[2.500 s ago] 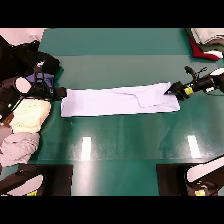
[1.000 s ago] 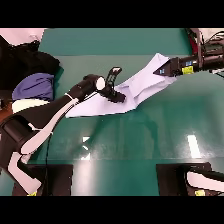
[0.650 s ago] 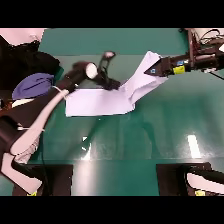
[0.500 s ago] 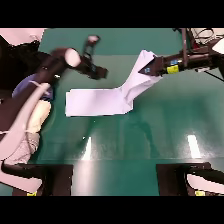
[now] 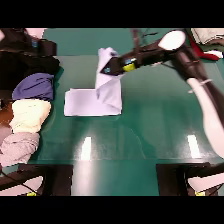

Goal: Fold the shirts.

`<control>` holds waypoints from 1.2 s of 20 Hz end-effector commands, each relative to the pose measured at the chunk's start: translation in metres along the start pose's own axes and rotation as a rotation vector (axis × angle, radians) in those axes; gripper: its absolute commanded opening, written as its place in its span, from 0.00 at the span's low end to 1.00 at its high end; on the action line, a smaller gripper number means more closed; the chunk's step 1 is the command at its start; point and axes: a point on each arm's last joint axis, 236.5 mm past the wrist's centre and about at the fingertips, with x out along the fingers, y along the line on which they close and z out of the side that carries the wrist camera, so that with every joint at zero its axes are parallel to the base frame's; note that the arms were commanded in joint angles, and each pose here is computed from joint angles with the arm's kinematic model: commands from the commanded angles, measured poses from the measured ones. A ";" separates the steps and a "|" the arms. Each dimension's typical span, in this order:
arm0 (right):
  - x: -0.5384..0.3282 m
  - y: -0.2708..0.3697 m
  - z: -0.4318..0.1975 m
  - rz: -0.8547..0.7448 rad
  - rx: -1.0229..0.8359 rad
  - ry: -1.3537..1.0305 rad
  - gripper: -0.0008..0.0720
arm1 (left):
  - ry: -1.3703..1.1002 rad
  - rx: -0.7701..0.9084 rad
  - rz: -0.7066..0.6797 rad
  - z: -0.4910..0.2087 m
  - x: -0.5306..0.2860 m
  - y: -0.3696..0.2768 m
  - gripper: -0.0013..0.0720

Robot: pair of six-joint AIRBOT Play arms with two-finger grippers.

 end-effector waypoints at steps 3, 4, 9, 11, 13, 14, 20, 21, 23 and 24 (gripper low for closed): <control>0.097 0.001 -0.023 0.047 -0.010 0.074 0.03 | 0.084 0.025 0.068 -0.023 -0.024 0.021 0.05; 0.107 -0.005 -0.030 0.048 -0.001 0.090 0.04 | 0.098 0.037 0.067 -0.026 -0.024 0.021 0.05; 0.130 -0.022 -0.060 0.057 0.041 0.177 0.04 | 0.121 0.036 0.067 -0.031 -0.025 0.021 0.05; 0.135 -0.024 -0.064 0.063 0.052 0.185 0.04 | 0.122 0.036 0.067 -0.031 -0.024 0.021 0.05; 0.144 -0.012 -0.060 0.117 0.080 0.155 0.64 | 0.121 0.035 0.067 -0.031 -0.024 0.021 0.05; 0.149 0.001 -0.054 0.170 0.091 0.122 0.89 | 0.121 0.035 0.066 -0.031 -0.024 0.021 0.05; 0.136 0.081 -0.006 0.335 -0.093 -0.097 0.84 | 0.124 0.035 0.067 -0.032 -0.024 0.021 0.05; 0.125 0.080 0.003 0.325 -0.104 -0.118 0.83 | 0.126 0.035 0.067 -0.032 -0.025 0.021 0.05; 0.099 0.060 0.009 0.265 -0.140 -0.094 0.82 | 0.130 0.035 0.067 -0.033 -0.025 0.021 0.05; 0.085 0.038 0.000 0.197 -0.146 -0.024 0.79 | 0.135 0.035 0.067 -0.035 -0.025 0.021 0.05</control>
